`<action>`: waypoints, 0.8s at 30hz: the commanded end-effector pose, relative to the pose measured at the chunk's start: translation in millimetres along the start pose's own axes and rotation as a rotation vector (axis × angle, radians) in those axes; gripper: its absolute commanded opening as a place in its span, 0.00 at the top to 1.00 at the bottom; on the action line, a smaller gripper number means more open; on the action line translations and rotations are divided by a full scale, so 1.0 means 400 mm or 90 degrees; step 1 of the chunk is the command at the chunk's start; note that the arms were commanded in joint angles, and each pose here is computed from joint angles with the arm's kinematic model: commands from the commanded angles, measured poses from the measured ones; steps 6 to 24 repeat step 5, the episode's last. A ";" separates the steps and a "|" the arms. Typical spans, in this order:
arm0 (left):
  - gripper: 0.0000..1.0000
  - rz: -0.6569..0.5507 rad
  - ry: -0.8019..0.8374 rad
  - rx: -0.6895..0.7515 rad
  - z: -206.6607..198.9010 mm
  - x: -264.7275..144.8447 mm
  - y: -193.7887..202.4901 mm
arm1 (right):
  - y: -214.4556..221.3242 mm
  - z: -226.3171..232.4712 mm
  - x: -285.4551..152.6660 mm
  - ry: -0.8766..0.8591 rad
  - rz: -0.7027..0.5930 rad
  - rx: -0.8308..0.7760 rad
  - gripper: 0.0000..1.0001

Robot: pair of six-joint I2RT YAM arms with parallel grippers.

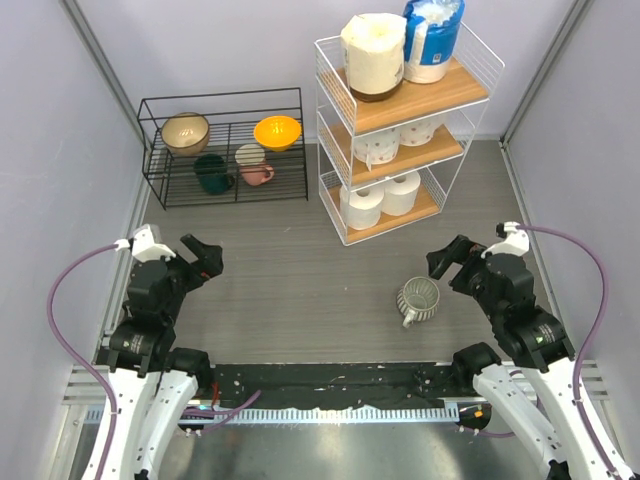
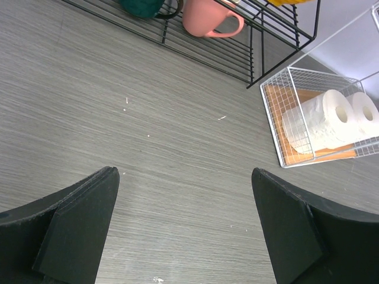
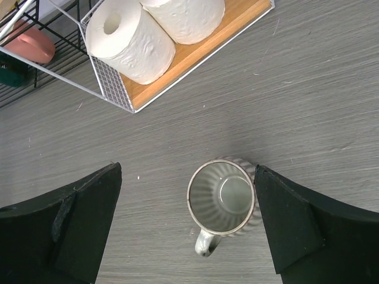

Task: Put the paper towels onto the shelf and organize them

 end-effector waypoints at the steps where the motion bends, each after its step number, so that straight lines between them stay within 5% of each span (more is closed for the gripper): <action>1: 0.00 -0.023 0.030 0.007 -0.011 0.003 -0.013 | -0.025 0.017 -0.017 -0.008 -0.032 0.019 0.00; 24: 0.00 -0.018 0.031 0.010 -0.012 0.003 -0.018 | -0.026 0.016 -0.020 -0.011 -0.034 0.020 0.00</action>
Point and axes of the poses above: each gripper's point midway between its finger pads, its own x axis out along the fingers, its own z axis along the line the jaws close on, y = z × x, the point moved 10 cm from there along -x, back along the fingers, and after that the axes turned 15 degrees about x, right-handed, at the moved point
